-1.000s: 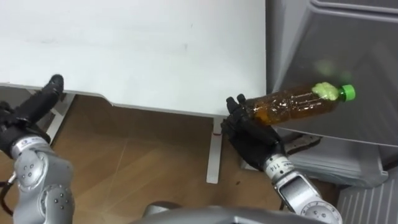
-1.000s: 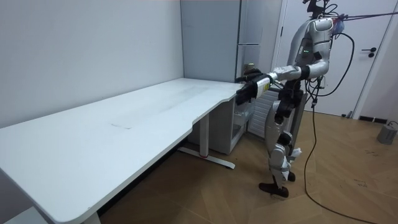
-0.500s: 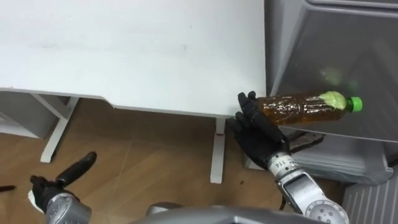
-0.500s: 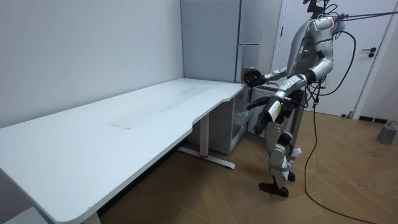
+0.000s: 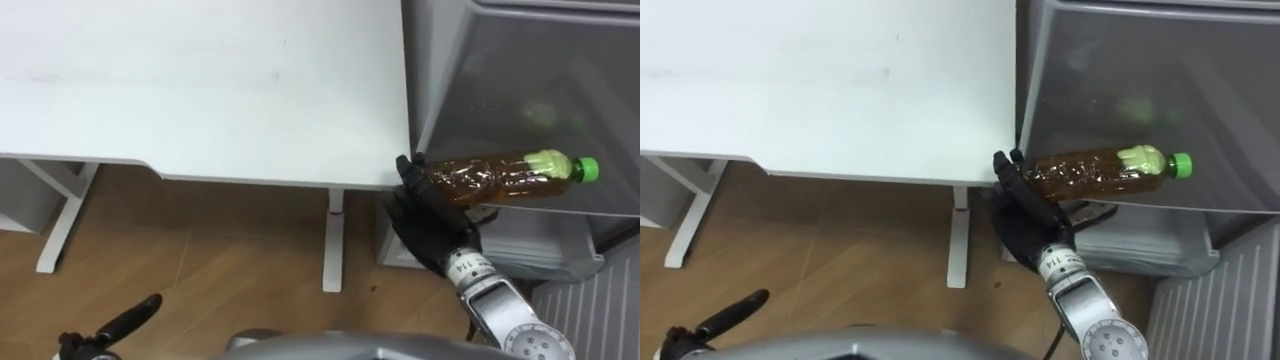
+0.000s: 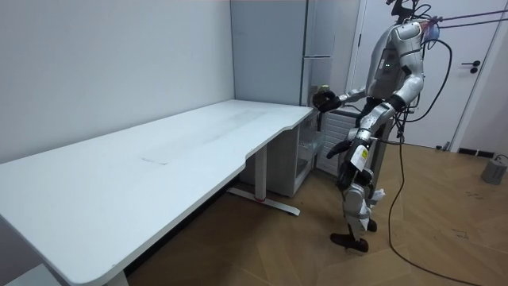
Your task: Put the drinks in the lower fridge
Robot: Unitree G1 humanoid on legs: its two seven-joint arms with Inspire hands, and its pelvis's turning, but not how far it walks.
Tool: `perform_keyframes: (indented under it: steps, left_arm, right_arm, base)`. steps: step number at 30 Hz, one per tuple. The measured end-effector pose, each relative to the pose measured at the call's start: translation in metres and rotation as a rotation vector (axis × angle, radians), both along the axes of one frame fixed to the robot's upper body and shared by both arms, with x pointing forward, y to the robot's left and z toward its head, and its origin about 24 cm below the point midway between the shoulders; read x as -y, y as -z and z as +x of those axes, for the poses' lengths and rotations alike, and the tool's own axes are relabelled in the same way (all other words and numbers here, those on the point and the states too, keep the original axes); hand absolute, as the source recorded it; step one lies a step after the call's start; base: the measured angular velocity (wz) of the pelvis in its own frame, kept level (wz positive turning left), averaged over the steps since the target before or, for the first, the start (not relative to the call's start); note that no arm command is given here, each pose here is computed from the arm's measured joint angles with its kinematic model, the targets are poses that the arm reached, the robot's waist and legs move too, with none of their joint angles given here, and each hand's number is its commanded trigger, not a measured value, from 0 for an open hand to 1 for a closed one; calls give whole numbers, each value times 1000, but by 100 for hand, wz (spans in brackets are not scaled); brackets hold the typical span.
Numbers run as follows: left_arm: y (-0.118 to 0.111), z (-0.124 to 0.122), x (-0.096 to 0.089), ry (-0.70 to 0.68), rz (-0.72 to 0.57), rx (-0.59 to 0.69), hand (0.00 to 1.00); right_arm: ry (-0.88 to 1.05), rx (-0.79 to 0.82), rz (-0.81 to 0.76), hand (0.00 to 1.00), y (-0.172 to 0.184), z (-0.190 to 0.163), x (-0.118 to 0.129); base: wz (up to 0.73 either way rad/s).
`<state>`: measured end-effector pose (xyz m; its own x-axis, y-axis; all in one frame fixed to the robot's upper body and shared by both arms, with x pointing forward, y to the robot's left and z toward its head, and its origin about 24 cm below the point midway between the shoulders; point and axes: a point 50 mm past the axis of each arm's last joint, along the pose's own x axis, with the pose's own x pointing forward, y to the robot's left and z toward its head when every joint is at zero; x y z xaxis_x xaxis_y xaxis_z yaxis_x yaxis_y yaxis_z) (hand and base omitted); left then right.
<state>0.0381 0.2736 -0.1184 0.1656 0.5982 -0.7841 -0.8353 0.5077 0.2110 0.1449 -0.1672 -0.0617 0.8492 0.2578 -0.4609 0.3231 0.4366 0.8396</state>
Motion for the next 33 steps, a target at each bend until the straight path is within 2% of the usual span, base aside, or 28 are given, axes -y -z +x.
perform_keyframes:
  steps: [3, 6, 9, 15, 17, 26, 33]
  left_arm:
    - [0, -2, 0, 1, -2, -9, 0]
    - [-1, -4, -5, 13, 5, -8, 0]
    - [-2, -11, -9, 0, 12, -28, 0]
    - [-8, -12, -24, -9, 52, -50, 0]
    - [-10, -9, -27, -14, 66, -53, 0]
    - [-18, 53, -45, 53, 114, 23, 0]
    - [-20, 63, -54, 69, 135, 10, 0]
  right_arm:
    - [0, -15, -22, 100, 4, -3, 3]
    - [-44, -31, -108, 100, 9, -7, 11]
    - [-85, -64, -204, 100, 13, -12, 31]
    - [-62, -132, -258, 100, 22, -11, 60]
    - [-56, -131, -265, 100, 23, -3, 62]
    - [47, -170, -242, 100, 27, 49, 80]
    - [127, -187, -272, 100, 19, 72, 104]
  base:
    - [0]
    - [0]
    - [4]
    - [6]
    - [2]
    - [13]
    - [19]
